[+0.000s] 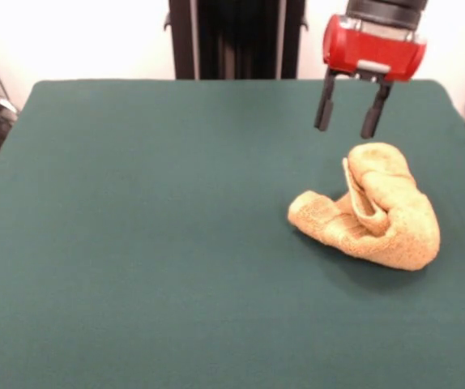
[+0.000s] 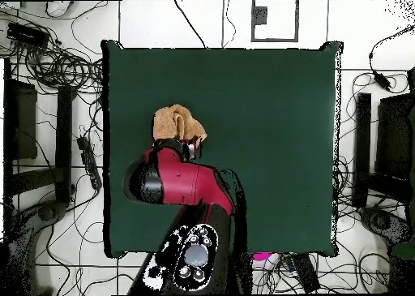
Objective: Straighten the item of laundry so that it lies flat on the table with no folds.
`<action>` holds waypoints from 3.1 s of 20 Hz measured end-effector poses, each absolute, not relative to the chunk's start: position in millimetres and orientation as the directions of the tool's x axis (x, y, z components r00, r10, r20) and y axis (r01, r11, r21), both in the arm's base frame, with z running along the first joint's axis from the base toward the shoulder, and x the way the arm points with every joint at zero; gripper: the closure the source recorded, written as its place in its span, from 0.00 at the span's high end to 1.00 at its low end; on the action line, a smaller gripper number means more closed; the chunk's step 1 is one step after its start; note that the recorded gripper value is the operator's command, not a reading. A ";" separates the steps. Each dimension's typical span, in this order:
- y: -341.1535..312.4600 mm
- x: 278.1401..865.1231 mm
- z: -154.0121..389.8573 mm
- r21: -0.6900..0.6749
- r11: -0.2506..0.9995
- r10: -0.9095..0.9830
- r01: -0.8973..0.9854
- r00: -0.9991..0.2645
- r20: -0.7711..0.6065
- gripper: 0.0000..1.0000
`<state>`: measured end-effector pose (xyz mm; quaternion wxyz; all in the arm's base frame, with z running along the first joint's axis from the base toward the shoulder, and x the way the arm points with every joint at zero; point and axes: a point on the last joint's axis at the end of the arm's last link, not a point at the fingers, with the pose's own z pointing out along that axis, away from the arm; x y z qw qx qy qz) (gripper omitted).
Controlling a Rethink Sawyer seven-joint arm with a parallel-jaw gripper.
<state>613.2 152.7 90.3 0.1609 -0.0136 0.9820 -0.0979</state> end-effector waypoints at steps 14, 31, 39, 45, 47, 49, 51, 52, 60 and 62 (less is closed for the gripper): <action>148.0 592.0 -4.3 -0.108 0.993 0.017 0.048 -0.963 -0.270 1.00; 215.9 583.3 14.1 0.117 0.990 0.106 0.083 -0.974 -0.200 1.00; 248.1 577.3 55.9 0.064 0.997 0.045 0.032 -0.978 -0.204 0.00; 259.7 563.0 64.2 -0.020 1.000 -0.021 -0.016 -0.969 -0.245 0.00; 256.6 559.5 66.6 -0.046 0.999 -0.032 -0.021 -0.967 -0.253 0.00; 249.0 556.2 73.6 -0.088 0.996 -0.045 -0.022 -0.963 -0.267 0.00; 244.6 554.6 78.4 -0.111 0.994 -0.052 -0.022 -0.960 -0.275 0.00; 241.6 553.5 82.1 -0.128 0.992 -0.058 -0.023 -0.958 -0.281 0.00; 216.0 554.5 107.5 -0.215 0.977 -0.071 -0.003 -0.949 -0.308 1.00; 211.3 556.7 108.9 -0.220 0.976 -0.067 0.004 -0.946 -0.317 1.00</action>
